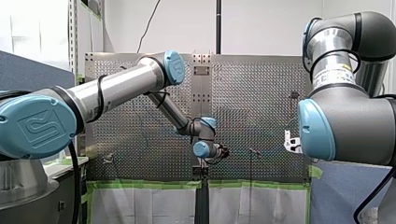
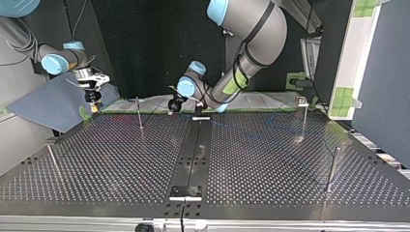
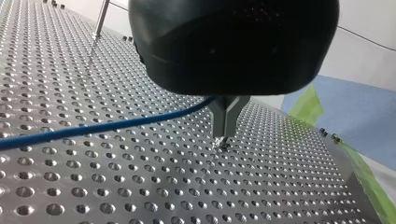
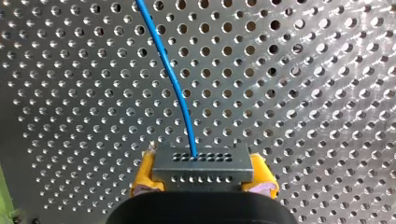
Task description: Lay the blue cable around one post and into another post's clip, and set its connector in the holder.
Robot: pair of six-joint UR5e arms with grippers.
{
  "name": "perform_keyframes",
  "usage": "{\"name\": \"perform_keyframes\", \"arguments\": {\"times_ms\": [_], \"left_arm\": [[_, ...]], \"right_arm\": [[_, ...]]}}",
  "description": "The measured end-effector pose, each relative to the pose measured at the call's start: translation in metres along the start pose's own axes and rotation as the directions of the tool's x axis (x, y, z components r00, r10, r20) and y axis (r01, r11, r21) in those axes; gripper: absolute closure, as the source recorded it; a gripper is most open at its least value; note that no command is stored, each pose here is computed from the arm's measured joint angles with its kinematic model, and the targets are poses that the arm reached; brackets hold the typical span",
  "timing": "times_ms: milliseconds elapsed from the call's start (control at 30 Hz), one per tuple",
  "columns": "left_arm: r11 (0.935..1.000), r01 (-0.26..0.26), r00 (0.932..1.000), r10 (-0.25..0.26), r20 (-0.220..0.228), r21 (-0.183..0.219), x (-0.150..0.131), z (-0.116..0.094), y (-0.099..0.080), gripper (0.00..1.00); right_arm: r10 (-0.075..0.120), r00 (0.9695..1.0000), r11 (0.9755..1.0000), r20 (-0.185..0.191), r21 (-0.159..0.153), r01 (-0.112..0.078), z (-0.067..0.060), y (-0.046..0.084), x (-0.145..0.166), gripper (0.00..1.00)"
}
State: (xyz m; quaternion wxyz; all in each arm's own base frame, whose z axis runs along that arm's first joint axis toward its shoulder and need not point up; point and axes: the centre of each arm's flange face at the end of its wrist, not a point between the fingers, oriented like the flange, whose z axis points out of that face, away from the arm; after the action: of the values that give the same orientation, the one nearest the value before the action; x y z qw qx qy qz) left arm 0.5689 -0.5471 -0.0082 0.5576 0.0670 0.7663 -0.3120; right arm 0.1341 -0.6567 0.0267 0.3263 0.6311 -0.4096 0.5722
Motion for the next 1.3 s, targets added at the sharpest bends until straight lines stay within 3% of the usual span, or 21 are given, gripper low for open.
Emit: {"name": "perform_keyframes", "arguments": {"times_ms": [300, 800, 867, 900, 967, 1000, 1067, 1300], "left_arm": [[1.0000, 0.001, 1.0000, -0.001, -0.009, 0.007, -0.001, 0.000, 0.001, 1.00], [0.9999, -0.011, 0.9996, 0.010, -0.026, -0.005, -0.003, 0.000, 0.007, 1.00], [0.9997, -0.023, 0.9991, 0.023, -0.035, -0.006, -0.003, -0.001, 0.006, 0.85], [0.9995, -0.032, 0.9986, 0.032, -0.042, -0.007, -0.003, -0.001, 0.005, 0.85], [0.9989, -0.047, 0.9976, 0.046, -0.052, -0.009, -0.003, -0.002, 0.003, 0.67], [0.9982, -0.058, 0.9965, 0.057, -0.061, -0.013, -0.002, -0.003, 0.003, 0.67], [0.9970, -0.075, 0.9946, 0.073, -0.074, -0.023, 0.000, -0.005, 0.003, 0.48], [0.9876, -0.138, 0.9845, 0.129, -0.119, -0.075, 0.003, -0.012, 0.008, 0.51]], "right_arm": [[-0.004, 0.9999, 1.0000, -0.010, -0.006, 0.004, 0.005, 0.003, 0.000, 1.00], [-0.003, 0.9998, 1.0000, 0.021, -0.003, 0.003, 0.012, 0.004, -0.017, 1.00], [-0.002, 0.9997, 1.0000, 0.024, -0.002, 0.002, 0.012, 0.004, -0.017, 1.00], [-0.002, 0.9997, 1.0000, 0.025, -0.002, 0.002, 0.012, 0.004, -0.018, 1.00], [-0.003, 0.9996, 1.0000, 0.028, -0.001, 0.003, 0.012, 0.003, -0.018, 1.00], [-0.003, 0.9996, 1.0000, 0.028, -0.001, 0.003, 0.012, 0.003, -0.018, 1.00], [-0.003, 0.9995, 1.0000, 0.030, -0.001, 0.003, 0.012, 0.003, -0.018, 1.00], [-0.003, 0.9994, 1.0000, 0.033, 0.000, 0.003, 0.011, 0.003, -0.019, 1.00]]}}
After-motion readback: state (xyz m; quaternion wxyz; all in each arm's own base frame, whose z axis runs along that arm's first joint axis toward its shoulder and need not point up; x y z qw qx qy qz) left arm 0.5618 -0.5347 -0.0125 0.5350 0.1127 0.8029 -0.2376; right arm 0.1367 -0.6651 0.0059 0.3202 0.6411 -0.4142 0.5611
